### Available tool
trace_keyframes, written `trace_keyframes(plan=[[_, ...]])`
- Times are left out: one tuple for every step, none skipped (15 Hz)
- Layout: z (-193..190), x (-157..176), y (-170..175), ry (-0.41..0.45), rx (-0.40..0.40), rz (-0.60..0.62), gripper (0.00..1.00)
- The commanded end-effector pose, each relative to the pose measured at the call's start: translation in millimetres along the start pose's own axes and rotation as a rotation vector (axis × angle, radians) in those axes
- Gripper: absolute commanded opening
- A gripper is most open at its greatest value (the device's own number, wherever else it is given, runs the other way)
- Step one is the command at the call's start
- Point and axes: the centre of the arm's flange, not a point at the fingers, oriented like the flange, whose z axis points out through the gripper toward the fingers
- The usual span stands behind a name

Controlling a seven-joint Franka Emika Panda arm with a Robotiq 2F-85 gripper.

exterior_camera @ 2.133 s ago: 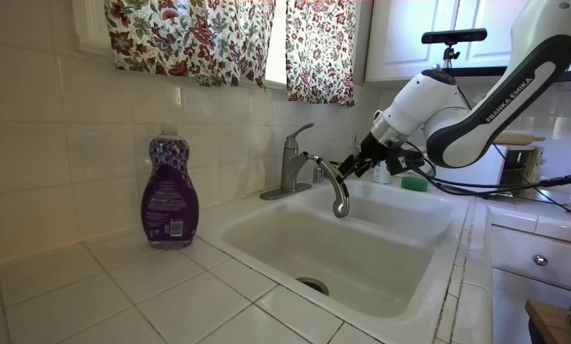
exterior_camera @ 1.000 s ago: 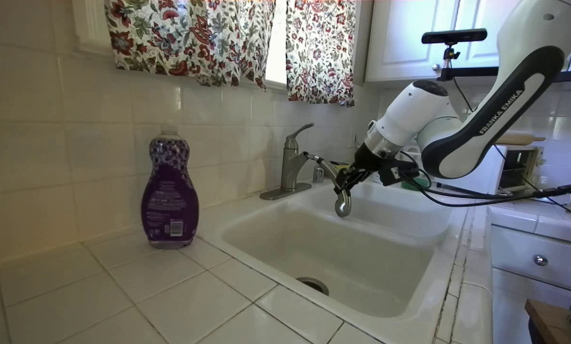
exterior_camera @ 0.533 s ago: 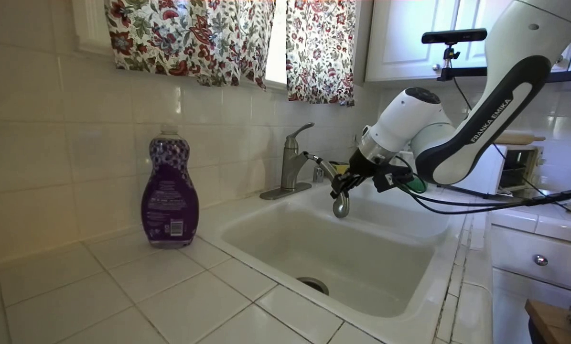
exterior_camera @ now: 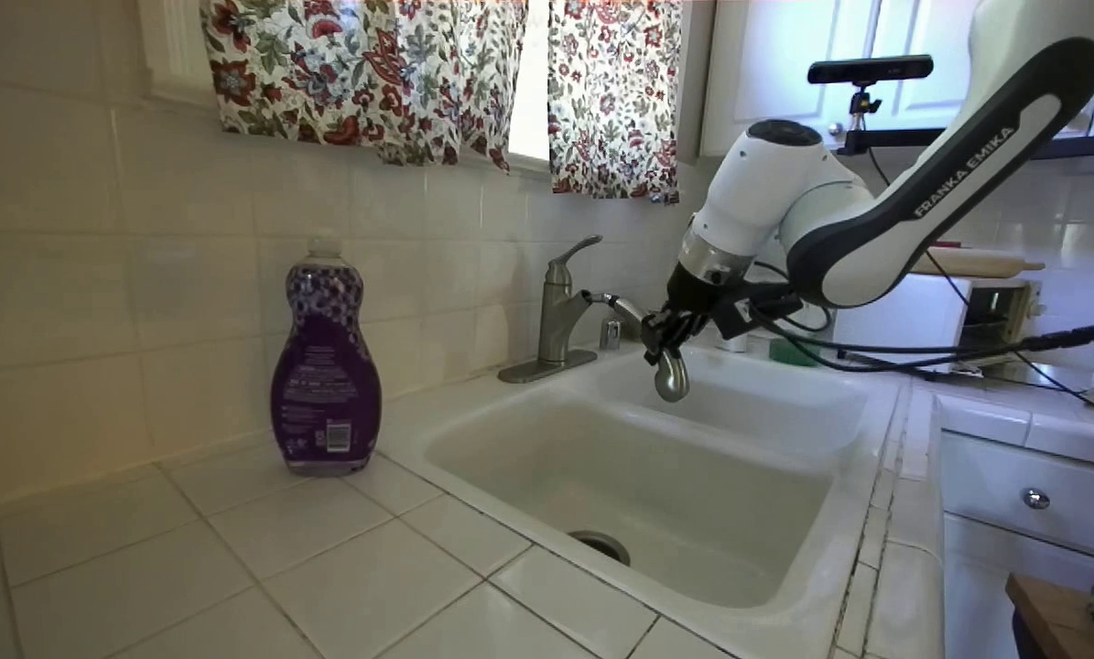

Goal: Push in the tap faucet

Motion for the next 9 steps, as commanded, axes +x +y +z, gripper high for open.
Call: trace_keyframes(plan=[[-46.3,39.6,7.3,-0.067,-0.028,0.013,0.11],[-52.3,47.0,7.7,-0.082,-0.032,0.015,0.11],[-56.8,55.8,8.0,-0.102,-0.034,0.023,0.11],[-59.0,65.1,9.8,-0.121,-0.04,0.038,0.11],[-59.4,74.6,11.8,-0.149,-0.035,0.054,0.11],[-59.9,82.0,12.7,-0.17,-0.027,0.066,0.11],[-59.9,88.7,13.1,-0.19,-0.023,0.08,0.11],[-58.1,97.0,13.6,-0.21,-0.018,0.094,0.11],[-56.2,104.2,13.2,-0.232,-0.006,0.101,0.11]])
